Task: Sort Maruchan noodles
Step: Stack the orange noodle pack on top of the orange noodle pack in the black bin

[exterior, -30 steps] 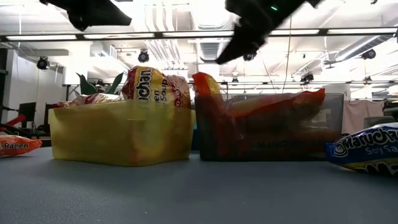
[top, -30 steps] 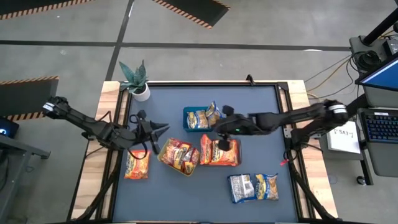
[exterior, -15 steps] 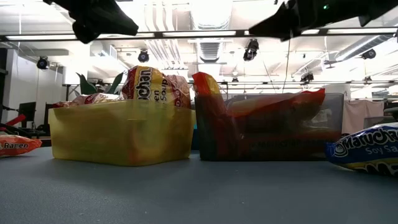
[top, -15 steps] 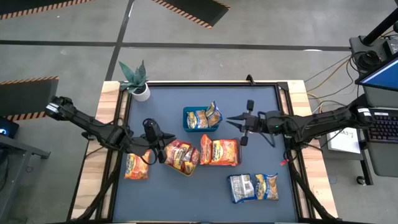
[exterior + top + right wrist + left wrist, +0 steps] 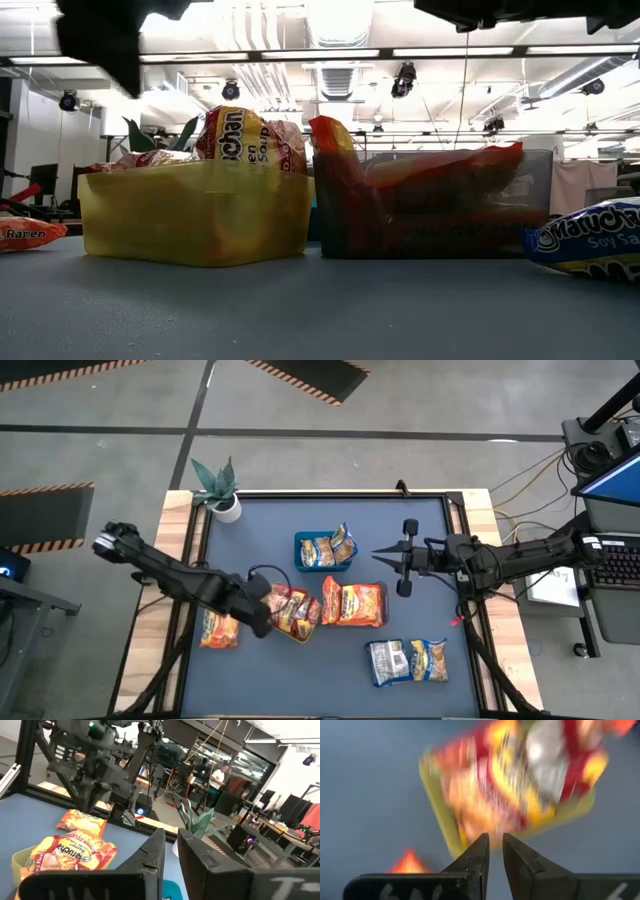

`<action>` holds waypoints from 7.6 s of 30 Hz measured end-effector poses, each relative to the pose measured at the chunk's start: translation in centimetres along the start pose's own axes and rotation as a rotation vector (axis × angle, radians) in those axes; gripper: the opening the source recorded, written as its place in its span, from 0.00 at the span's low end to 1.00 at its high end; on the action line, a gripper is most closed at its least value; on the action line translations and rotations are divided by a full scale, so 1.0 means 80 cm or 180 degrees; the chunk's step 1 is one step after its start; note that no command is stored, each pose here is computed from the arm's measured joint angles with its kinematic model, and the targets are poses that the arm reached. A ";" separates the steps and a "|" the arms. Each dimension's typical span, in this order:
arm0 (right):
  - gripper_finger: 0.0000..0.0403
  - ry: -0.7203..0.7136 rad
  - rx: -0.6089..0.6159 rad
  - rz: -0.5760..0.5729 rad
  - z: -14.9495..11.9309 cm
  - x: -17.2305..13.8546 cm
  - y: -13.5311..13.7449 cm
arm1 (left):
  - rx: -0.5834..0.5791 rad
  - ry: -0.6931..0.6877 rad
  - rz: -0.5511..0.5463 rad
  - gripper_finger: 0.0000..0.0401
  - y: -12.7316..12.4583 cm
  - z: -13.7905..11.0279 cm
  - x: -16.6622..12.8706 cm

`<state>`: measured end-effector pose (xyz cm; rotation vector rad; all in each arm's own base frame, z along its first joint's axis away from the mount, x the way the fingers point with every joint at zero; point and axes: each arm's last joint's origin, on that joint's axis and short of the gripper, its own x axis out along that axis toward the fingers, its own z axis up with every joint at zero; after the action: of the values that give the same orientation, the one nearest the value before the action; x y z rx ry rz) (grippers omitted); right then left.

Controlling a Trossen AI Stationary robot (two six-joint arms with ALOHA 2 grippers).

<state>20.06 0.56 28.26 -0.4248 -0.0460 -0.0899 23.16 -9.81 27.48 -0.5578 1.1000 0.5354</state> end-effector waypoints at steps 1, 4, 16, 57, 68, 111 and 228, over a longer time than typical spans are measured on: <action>0.11 -0.0001 0.0000 0.0000 0.000 0.000 0.000 | -0.0067 0.0199 0.0046 0.09 -0.004 -0.003 0.000; 0.11 0.0008 -0.0001 0.0004 0.000 0.000 0.000 | -0.0216 0.0655 0.0266 0.09 -0.014 -0.015 -0.002; 0.11 0.0022 -0.0003 0.0010 -0.001 0.001 0.001 | -0.1171 0.0981 0.0941 0.36 -0.055 -0.086 0.017; 0.11 0.0025 -0.0055 0.0012 -0.001 0.002 0.001 | -0.0927 0.0648 0.1880 0.45 -0.040 -0.149 0.127; 0.11 0.0025 -0.0057 0.0012 -0.001 0.002 0.001 | -0.0923 0.0721 0.1877 0.17 -0.041 -0.149 0.122; 0.11 0.0030 -0.0005 -0.0012 -0.001 0.002 0.000 | 0.1737 0.0337 -0.0052 0.28 -0.108 -0.127 0.042; 0.58 0.2607 0.4102 -0.0110 -0.072 0.281 0.339 | 0.2442 -0.1158 -0.0297 0.00 -0.022 -0.305 0.122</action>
<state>45.18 21.05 13.36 0.9197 0.6696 -0.2377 11.44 -25.91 10.23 0.1580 0.8379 0.0957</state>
